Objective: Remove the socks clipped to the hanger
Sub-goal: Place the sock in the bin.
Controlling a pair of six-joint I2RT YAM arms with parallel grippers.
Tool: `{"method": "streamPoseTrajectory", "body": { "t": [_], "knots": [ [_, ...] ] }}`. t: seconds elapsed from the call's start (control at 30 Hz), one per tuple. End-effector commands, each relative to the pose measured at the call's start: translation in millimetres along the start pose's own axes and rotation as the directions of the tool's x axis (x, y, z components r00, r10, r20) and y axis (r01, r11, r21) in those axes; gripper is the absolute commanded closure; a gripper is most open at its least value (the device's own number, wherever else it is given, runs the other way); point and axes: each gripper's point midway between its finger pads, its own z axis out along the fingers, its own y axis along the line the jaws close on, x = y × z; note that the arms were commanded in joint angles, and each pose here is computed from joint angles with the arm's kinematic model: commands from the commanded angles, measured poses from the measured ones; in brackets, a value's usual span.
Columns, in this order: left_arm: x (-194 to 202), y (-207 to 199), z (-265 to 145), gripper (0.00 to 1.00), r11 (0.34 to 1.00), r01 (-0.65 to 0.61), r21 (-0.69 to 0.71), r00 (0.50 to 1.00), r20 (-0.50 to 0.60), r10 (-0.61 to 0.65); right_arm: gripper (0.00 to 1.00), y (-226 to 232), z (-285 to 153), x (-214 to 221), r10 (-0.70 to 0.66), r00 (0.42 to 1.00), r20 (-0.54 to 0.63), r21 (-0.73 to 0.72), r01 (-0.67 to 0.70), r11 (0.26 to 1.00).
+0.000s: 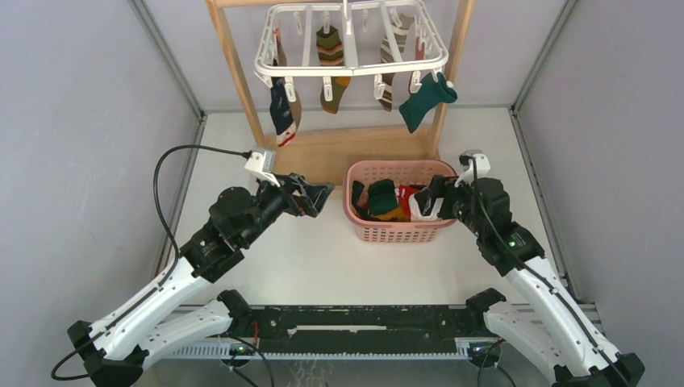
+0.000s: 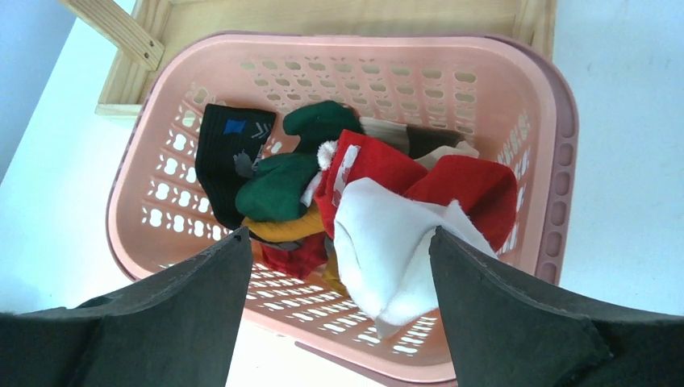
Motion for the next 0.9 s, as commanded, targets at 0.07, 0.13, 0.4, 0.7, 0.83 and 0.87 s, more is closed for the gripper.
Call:
{"method": "streamPoseTrajectory", "body": {
  "t": [0.07,0.13,0.4,0.7,0.83,0.87],
  "knots": [
    [1.9,-1.2,2.2,0.0,1.0,0.01,0.016,1.0,0.01,-0.01,0.12,3.7,-21.0,-24.5,0.042,0.999,0.027,0.005,-0.043,0.999],
    [1.5,-2.0,2.3,0.0,1.0,0.01,0.019,1.0,0.01,-0.011,0.13,7.2,-23.6,-18.5,0.05,0.999,-0.021,-0.007,-0.05,0.999],
    [2.0,-3.2,2.3,0.0,1.0,0.01,0.025,1.0,0.006,-0.01,0.13,-1.2,-31.6,-32.5,0.066,0.996,0.053,0.043,-0.068,0.997],
    [7.2,-0.3,-2.6,0.0,1.0,0.006,0.02,1.0,-0.009,-0.006,0.14,4.9,-12.3,-62.2,0.04,0.989,0.146,0.012,-0.043,0.999],
    [10.4,0.4,-6.3,0.0,1.0,0.009,0.025,1.0,-0.014,-0.008,0.14,4.4,-1.2,-68.3,0.034,0.986,0.164,0.009,-0.036,0.999],
    [11.8,1.0,-7.0,0.0,1.0,0.01,0.026,1.0,-0.017,-0.009,0.14,4.3,2.4,-69.4,0.031,0.985,0.172,0.008,-0.033,0.999]
  ]
}}
